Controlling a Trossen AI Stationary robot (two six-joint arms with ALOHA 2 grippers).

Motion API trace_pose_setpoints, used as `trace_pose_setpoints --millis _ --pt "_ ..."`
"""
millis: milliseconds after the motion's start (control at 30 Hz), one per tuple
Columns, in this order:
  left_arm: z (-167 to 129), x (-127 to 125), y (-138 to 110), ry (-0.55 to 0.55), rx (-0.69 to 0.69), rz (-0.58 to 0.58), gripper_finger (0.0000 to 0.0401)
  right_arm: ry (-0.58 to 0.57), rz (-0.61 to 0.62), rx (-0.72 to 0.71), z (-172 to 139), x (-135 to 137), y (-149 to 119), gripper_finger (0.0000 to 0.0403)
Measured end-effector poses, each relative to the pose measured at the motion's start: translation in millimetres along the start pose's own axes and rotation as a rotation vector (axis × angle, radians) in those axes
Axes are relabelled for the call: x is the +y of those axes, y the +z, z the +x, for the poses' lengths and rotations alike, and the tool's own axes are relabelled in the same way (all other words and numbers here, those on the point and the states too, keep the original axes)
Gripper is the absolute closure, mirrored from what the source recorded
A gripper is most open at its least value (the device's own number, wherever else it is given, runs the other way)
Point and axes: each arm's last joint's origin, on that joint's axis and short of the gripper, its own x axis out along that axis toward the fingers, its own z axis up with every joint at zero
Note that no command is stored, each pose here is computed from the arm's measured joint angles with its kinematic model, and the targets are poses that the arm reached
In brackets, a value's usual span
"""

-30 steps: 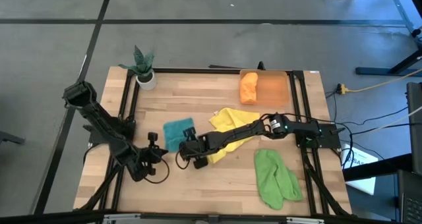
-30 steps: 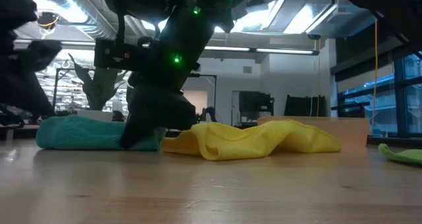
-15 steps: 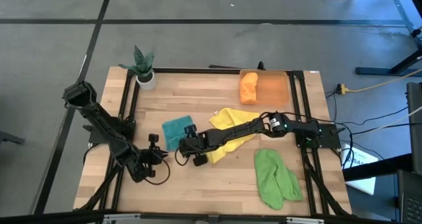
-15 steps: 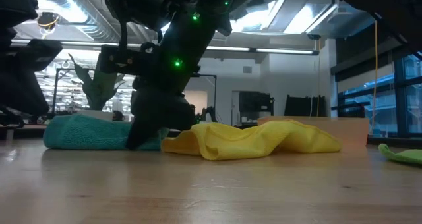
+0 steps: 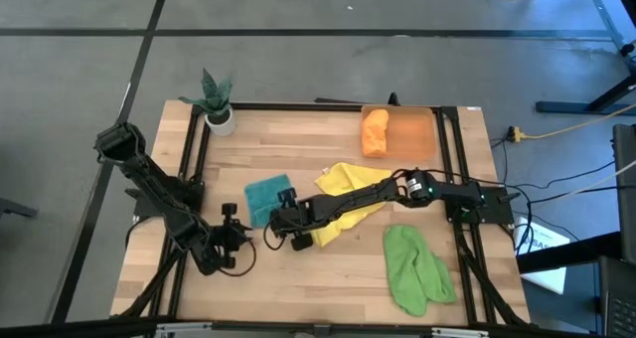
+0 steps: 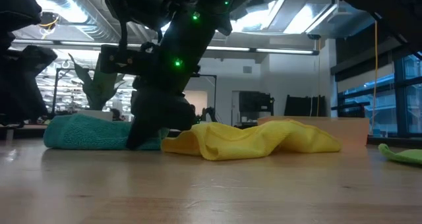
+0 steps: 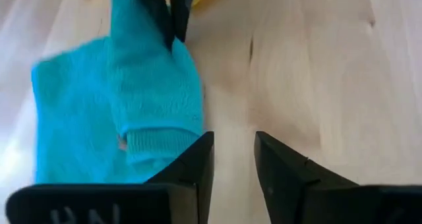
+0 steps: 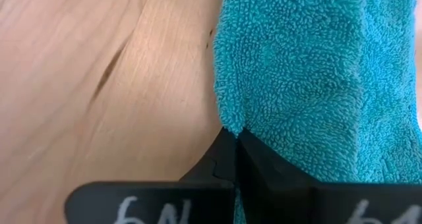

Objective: Roll microfiber towels into tight, uniform cylinder then place into a basket
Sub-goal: Roll the blue microfiber towel

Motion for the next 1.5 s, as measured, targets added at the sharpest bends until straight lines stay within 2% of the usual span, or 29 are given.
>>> trace_pose_setpoints --millis 200,333,467,733,833,1033,1167,1500 --pt "0.0 0.3 -0.4 0.003 0.003 -0.304 0.0301 -0.001 0.023 -0.004 -0.5 -0.3 0.5 0.0399" --pt "0.5 2.4 -2.6 0.026 0.0 -0.427 0.03 -0.001 0.024 -0.004 -1.0 -0.5 0.6 0.0399" --pt "4.7 8.5 -15.0 0.063 0.001 -0.515 0.0303 -0.001 0.023 -0.003 -1.0 -0.4 0.5 0.0399" --pt "7.0 15.2 -32.6 0.108 -0.042 -0.475 0.0304 -0.001 0.023 -0.003 -1.3 -0.5 0.5 0.0399" --pt "7.9 15.3 -36.2 0.096 -0.044 -0.47 0.0304 -0.001 0.023 -0.003 -1.6 -0.7 0.7 0.0399" --pt "10.8 12.5 -40.5 0.035 -0.076 -0.385 0.0304 -0.001 0.023 -0.003 -1.7 -0.7 0.7 0.0399" --pt "12.3 13.3 -41.8 0.04 -0.115 -0.345 0.0304 -0.001 0.023 -0.003 -1.7 -0.7 0.7 0.0399" --pt "17.5 17.4 -36.4 0.066 -0.124 -0.388 0.0304 -0.001 0.023 -0.004 -1.7 -0.7 0.7 0.0399"
